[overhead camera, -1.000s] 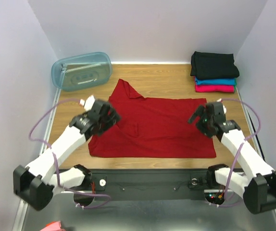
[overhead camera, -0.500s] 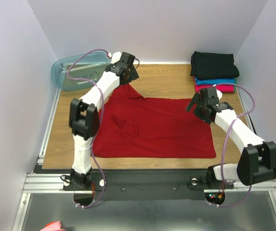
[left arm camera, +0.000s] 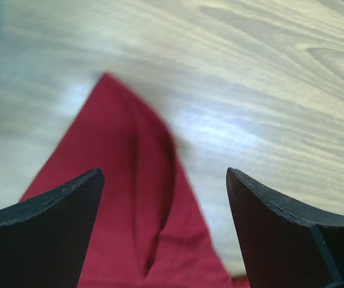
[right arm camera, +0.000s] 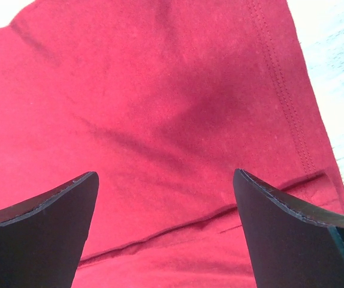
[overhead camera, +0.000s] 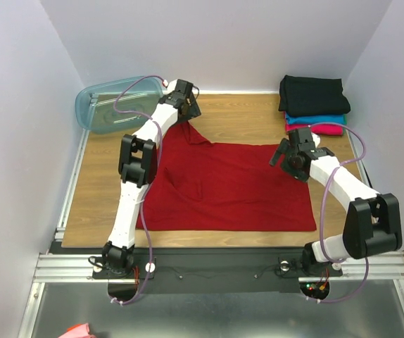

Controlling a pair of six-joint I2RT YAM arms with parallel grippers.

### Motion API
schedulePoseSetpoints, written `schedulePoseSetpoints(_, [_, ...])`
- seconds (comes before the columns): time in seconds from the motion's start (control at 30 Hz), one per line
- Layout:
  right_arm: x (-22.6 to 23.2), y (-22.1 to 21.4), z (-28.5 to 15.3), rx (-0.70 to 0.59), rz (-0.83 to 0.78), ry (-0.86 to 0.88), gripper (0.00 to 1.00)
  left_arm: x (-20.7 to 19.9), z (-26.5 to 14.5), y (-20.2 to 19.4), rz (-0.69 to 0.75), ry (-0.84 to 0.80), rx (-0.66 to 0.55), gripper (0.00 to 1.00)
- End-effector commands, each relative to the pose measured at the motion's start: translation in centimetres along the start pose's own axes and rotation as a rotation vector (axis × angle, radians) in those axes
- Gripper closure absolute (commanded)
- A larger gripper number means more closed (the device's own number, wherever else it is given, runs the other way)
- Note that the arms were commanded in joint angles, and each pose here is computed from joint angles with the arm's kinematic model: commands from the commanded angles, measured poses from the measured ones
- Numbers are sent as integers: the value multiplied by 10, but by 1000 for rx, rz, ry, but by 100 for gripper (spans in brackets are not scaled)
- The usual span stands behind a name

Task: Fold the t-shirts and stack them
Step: Fold the tshirt

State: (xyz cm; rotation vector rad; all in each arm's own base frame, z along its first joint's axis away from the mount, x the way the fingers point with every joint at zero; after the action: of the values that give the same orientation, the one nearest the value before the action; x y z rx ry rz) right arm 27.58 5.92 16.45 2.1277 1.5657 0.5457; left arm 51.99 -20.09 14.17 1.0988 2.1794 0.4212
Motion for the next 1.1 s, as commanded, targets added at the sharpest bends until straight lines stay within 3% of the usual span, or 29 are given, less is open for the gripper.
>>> schedulePoseSetpoints(0.0, [4, 2, 9, -17, -11, 8, 0, -25, 3, 14, 18, -118, -51, 6])
schedulePoseSetpoints(0.27, [5, 2, 17, -5, -22, -4, 0, -11, 28, 10, 1, -87, -58, 23])
schedulePoseSetpoints(0.3, [5, 2, 19, -3, -23, -7, 0, -11, 28, 11, -1, -86, -59, 37])
schedulePoseSetpoints(0.33, [5, 1, 19, 0, -25, -8, 0, -9, 31, 10, 0, -82, -59, 42])
schedulePoseSetpoints(0.37, [4, 2, 20, -2, -24, -13, 0, -9, 32, 10, -2, -82, -56, 53])
schedulePoseSetpoints(0.43, [5, 3, 23, -4, -25, -31, 0, -9, 33, 8, 5, -87, -52, 60])
schedulePoseSetpoints(0.47, [5, 4, 25, -5, -21, -41, 0, -9, 34, 7, 11, -94, -44, 72])
schedulePoseSetpoints(0.63, [8, 22, 30, -50, 21, -100, 0, -10, 33, 5, 40, -123, -20, 100])
schedulePoseSetpoints(0.8, [18, 50, 36, -100, 40, -120, 0, 0, 27, 5, 71, -81, -23, 100])
schedulePoseSetpoints(1.07, [32, 103, 55, -209, 41, -229, 0, -4, -23, 22, 68, -132, -80, 100])
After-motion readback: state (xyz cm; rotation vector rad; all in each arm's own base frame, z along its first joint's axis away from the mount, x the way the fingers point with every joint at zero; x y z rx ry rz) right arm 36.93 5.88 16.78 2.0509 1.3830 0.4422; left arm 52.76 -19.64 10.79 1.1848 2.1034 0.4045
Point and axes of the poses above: each gripper's point midway between its finger pads, its own z axis out along the fingers, its own x axis along the line the jaws close on, y = z × x, the point moved 9 cm from there along -z, back along the fingers, and after that the axes turned 15 degrees about -z, right-handed, at the moved point
